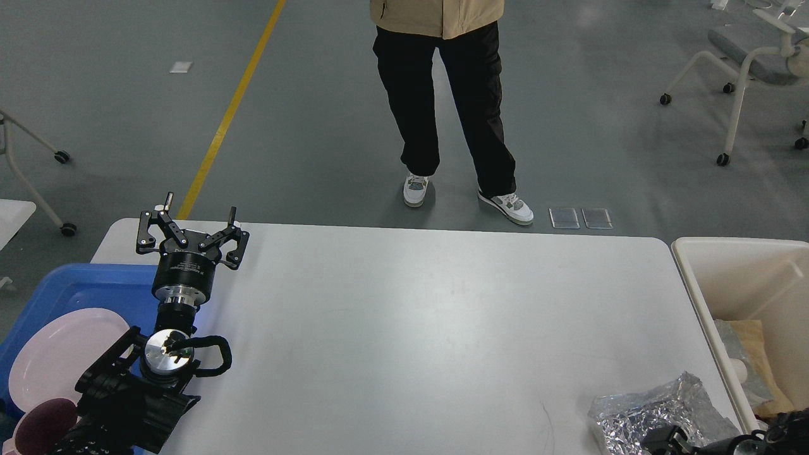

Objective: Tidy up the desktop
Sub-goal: 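Lower the right gripper onto the clear bag of foil and grasp it, then lift the foil bag with the right gripper and drop it into the bin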

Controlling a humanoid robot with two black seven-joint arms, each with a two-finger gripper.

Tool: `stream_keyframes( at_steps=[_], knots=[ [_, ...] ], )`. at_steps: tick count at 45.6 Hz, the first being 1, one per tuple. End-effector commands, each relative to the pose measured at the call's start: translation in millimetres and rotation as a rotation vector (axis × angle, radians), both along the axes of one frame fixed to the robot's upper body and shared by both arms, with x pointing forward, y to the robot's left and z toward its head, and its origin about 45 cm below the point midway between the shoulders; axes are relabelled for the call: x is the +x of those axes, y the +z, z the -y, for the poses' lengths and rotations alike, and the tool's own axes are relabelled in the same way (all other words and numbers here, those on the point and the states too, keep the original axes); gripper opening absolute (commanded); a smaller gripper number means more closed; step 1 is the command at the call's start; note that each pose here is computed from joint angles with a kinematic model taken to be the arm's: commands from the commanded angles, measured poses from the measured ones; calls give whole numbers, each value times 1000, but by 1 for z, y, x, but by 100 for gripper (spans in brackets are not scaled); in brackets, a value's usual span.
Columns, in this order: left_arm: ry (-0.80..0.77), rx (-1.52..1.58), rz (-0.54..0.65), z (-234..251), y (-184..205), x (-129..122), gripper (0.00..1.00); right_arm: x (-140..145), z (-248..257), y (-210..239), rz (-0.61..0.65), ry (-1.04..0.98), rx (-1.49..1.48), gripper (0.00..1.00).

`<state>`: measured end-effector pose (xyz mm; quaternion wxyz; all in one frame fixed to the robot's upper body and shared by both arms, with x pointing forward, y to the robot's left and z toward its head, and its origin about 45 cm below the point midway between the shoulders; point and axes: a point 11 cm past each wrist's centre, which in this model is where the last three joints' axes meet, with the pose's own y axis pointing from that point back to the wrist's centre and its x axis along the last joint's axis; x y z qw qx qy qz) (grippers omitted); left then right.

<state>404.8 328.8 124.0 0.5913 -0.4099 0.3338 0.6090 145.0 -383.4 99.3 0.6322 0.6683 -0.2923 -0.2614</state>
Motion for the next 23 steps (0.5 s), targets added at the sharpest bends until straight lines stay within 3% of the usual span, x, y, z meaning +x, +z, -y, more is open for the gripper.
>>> stream_keyframes(
  at_steps=[1,4,6,8,11,12,23],
  knots=[
    [-2,-1,-1,1,0,0,100,-2,3,-13,33,-54,-24,100],
    [-1,1,1,0,1,1,100,-1,5,-18,48,-68,-37,95],
    [-1,1,0,0,0,0,100,1,8,-20,67,-79,-48,83],
    [0,0,0,0,0,0,100,8,11,-21,109,-88,-56,62],
    [-1,1,0,0,0,0,100,13,15,-22,150,-94,-70,9],
    [-1,1,0,0,0,0,100,15,18,-22,160,-97,-77,0],
    [-1,1,0,0,0,0,100,19,29,-22,194,-133,-138,0]
  ],
)
